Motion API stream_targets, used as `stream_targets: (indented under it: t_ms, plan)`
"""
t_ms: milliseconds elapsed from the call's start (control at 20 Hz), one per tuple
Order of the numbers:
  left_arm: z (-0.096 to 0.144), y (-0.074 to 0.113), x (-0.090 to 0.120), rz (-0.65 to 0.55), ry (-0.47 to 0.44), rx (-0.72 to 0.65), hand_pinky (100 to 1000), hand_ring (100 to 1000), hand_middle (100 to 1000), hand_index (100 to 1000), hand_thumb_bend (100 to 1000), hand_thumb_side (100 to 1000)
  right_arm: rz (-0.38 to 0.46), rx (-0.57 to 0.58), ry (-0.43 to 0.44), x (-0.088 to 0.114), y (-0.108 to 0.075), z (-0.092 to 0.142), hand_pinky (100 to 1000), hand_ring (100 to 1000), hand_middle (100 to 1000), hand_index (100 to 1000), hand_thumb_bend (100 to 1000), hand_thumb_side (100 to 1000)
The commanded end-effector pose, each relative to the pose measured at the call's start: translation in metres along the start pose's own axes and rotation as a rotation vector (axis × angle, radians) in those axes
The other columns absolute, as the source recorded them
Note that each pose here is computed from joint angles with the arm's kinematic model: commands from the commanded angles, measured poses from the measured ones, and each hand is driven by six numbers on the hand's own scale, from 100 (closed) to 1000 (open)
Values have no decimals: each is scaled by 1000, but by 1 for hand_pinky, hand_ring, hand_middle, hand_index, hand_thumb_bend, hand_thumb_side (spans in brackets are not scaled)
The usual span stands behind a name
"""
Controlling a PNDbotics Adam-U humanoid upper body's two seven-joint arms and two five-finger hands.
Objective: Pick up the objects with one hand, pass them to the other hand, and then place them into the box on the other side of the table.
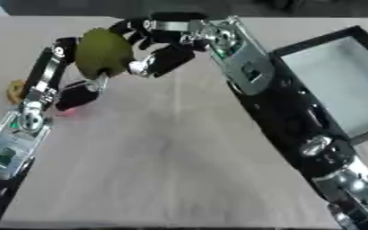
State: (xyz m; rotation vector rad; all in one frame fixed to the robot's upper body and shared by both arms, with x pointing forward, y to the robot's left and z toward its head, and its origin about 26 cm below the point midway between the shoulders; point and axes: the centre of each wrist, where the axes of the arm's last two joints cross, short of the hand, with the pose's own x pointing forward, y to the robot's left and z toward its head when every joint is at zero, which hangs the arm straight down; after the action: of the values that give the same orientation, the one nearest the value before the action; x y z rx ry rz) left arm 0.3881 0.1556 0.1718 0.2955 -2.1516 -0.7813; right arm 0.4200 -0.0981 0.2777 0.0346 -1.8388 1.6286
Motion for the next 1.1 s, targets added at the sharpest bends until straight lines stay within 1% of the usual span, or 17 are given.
stream_targets:
  t_ms: [50, 150, 250, 300, 350, 400, 500, 550, 600, 650, 700, 800, 900, 1000, 1050, 1100]
  plan:
    - [-9, 3, 16, 22, -78, -3, 634, 591, 514, 543, 100, 104, 32, -13, -19, 11, -4, -7, 919, 939, 969, 1000, 100, 422]
    - [-11, 1, 16, 28, -85, -12, 634, 591, 514, 543, 100, 104, 35, -3, -29, 12, -3, -10, 918, 937, 957, 1000, 100, 419]
    - [-12, 0, 17, 30, -90, -16, 634, 591, 514, 543, 100, 104, 31, 4, -39, 12, -2, -10, 918, 922, 913, 986, 100, 392]
    - [-12, -1, 16, 31, -90, -16, 634, 591, 514, 543, 100, 103, 24, 6, -42, 12, -2, -11, 915, 909, 883, 959, 100, 365]
    - [-12, -1, 16, 30, -89, -16, 634, 591, 514, 543, 100, 103, 14, 4, -42, 11, -2, -10, 913, 893, 850, 932, 100, 317]
    - [-12, -1, 16, 30, -88, -15, 634, 591, 514, 543, 100, 104, 1, -3, -43, 10, -2, -10, 909, 860, 795, 876, 100, 238]
    - [-12, -2, 16, 33, -88, -12, 634, 590, 514, 545, 100, 104, -23, -30, -35, 9, -3, -10, 897, 811, 698, 779, 100, 113]
    - [-12, -2, 17, 35, -89, -9, 634, 591, 515, 554, 100, 100, -34, -44, -30, 9, -3, -9, 890, 787, 628, 718, 100, 100]
    - [-12, -2, 17, 35, -91, -7, 635, 592, 518, 564, 100, 104, -48, -59, -24, 8, -2, -9, 882, 764, 579, 667, 100, 100]
    - [-12, -2, 17, 34, -91, -3, 636, 594, 520, 573, 100, 105, -64, -75, -16, 8, -2, -9, 876, 747, 543, 627, 100, 100]
    - [-12, -2, 17, 33, -89, 0, 640, 598, 525, 583, 120, 122, -81, -89, -10, 7, -2, -8, 870, 735, 520, 601, 100, 100]
    - [-11, -1, 16, 29, -78, 8, 652, 608, 537, 605, 241, 171, -113, -109, -3, 7, -3, -7, 867, 726, 505, 579, 100, 100]
    - [-10, 1, 13, 24, -57, 22, 669, 626, 561, 637, 382, 223, -125, -130, 5, 8, -5, -3, 862, 712, 496, 566, 100, 100]
    - [-7, 3, 10, 13, -25, 43, 685, 655, 593, 679, 479, 273, -137, -152, 15, 7, -7, 2, 859, 703, 490, 559, 100, 100]
    - [-6, 4, 8, 8, -8, 53, 687, 664, 605, 695, 513, 293, -144, -162, 23, 6, -8, 6, 858, 700, 488, 556, 100, 100]
    - [-5, 5, 6, 4, 8, 62, 699, 693, 639, 738, 602, 349, -150, -170, 30, 5, -10, 10, 856, 699, 486, 555, 100, 100]
